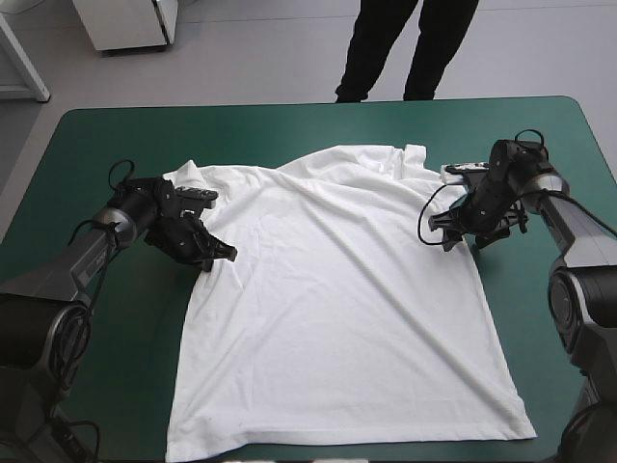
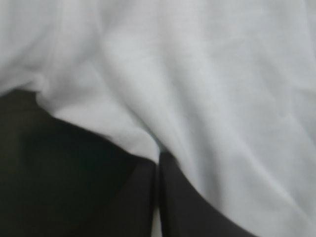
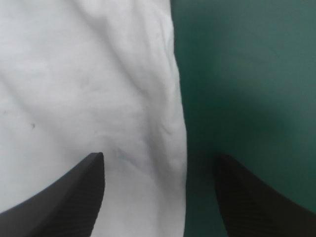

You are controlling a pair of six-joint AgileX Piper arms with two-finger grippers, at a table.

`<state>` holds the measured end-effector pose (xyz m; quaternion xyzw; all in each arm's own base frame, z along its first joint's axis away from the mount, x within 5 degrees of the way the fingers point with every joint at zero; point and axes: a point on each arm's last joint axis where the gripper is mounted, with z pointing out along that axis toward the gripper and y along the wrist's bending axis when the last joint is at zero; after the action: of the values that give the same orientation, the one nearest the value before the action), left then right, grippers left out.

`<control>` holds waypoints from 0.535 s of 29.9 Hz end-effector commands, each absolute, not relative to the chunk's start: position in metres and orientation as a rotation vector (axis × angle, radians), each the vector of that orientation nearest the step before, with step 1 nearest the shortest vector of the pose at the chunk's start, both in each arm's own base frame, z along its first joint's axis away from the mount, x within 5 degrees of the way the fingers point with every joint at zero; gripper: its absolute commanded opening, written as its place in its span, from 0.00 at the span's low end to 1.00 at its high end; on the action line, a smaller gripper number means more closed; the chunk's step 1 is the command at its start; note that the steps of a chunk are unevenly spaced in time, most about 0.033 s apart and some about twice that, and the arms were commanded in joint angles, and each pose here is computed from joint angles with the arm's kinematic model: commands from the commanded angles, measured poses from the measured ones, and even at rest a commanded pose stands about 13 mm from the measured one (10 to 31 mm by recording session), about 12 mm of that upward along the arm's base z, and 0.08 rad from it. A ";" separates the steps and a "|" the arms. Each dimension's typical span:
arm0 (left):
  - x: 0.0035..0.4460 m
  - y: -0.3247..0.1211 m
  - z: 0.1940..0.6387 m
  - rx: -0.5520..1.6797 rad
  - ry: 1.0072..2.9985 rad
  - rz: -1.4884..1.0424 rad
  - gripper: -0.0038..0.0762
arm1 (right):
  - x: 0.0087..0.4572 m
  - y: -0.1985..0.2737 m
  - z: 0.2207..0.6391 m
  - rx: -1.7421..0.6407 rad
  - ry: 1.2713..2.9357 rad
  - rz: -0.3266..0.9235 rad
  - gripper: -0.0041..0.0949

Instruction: Fold the cloth

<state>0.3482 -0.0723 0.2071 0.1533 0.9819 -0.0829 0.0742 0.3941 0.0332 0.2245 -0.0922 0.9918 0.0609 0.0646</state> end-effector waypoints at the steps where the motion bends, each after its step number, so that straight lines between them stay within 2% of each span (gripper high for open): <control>1: 0.346 -0.081 0.207 0.455 2.951 -0.315 0.04 | 0.397 0.030 0.242 -0.277 2.930 0.180 0.66; 4: 0.346 -0.081 0.207 0.467 2.943 -0.313 0.04 | 0.399 0.032 0.234 -0.265 2.952 0.211 0.61; 7: 0.346 -0.081 0.207 0.466 2.942 -0.316 0.04 | 0.400 0.036 0.229 -0.260 2.969 0.245 0.46; 14: 0.347 -0.081 0.208 0.469 2.938 -0.309 0.04 | 0.400 0.053 0.218 -0.369 2.991 0.292 0.04; 16: 0.347 -0.081 0.209 0.469 2.936 -0.309 0.04 | 0.399 0.062 0.216 -0.401 2.989 0.326 0.02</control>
<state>0.3484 -0.0742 0.2068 0.1614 0.9802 -0.0866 0.0753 0.4014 0.0407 0.2118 -0.1209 0.9895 0.0620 0.0491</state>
